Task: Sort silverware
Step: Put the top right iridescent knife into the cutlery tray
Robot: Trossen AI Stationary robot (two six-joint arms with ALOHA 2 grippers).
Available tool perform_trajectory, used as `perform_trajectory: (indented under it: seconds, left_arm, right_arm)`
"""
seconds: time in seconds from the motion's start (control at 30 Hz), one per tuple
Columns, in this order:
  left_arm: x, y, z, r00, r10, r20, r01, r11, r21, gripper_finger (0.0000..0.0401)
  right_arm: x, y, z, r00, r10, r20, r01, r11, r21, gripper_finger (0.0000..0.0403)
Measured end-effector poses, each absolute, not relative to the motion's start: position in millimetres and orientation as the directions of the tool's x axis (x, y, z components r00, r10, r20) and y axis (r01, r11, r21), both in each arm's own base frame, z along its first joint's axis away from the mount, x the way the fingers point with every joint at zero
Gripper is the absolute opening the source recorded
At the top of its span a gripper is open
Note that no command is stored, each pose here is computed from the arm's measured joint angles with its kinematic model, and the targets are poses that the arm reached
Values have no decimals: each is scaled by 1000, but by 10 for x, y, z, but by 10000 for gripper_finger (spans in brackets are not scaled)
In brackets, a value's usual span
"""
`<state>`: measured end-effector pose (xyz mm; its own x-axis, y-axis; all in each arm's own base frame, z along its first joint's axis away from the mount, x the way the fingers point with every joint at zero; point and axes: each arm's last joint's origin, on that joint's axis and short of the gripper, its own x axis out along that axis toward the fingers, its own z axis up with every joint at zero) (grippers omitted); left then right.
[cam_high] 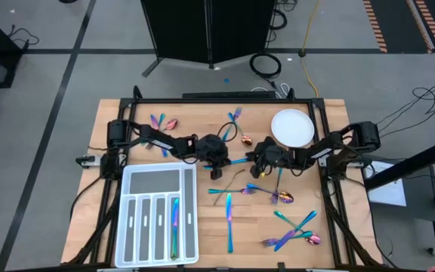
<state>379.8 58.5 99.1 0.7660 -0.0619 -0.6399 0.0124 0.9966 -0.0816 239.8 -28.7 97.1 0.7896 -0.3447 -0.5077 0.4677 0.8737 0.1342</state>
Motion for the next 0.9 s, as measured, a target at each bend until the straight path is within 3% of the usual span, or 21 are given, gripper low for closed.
perform_trajectory:
  seconds: [0.23, 0.57, 0.9]
  left_arm:
    - [3873, 592, 1106, 761, -70, -645, 27, 997, -76, 28]
    - [3850, 583, 1375, 777, -87, -624, 59, 996, -66, 28]
    - [3771, 568, 1310, 702, -106, -705, 48, 994, -101, 35]
  right_arm:
    - [2449, -254, 1029, 858, -223, -463, 328, 931, 159, 0]
    - [2655, -275, 1152, 854, -200, -479, 265, 962, 70, 0]
    - [2749, -268, 1181, 816, -138, -562, 192, 981, 37, 21]
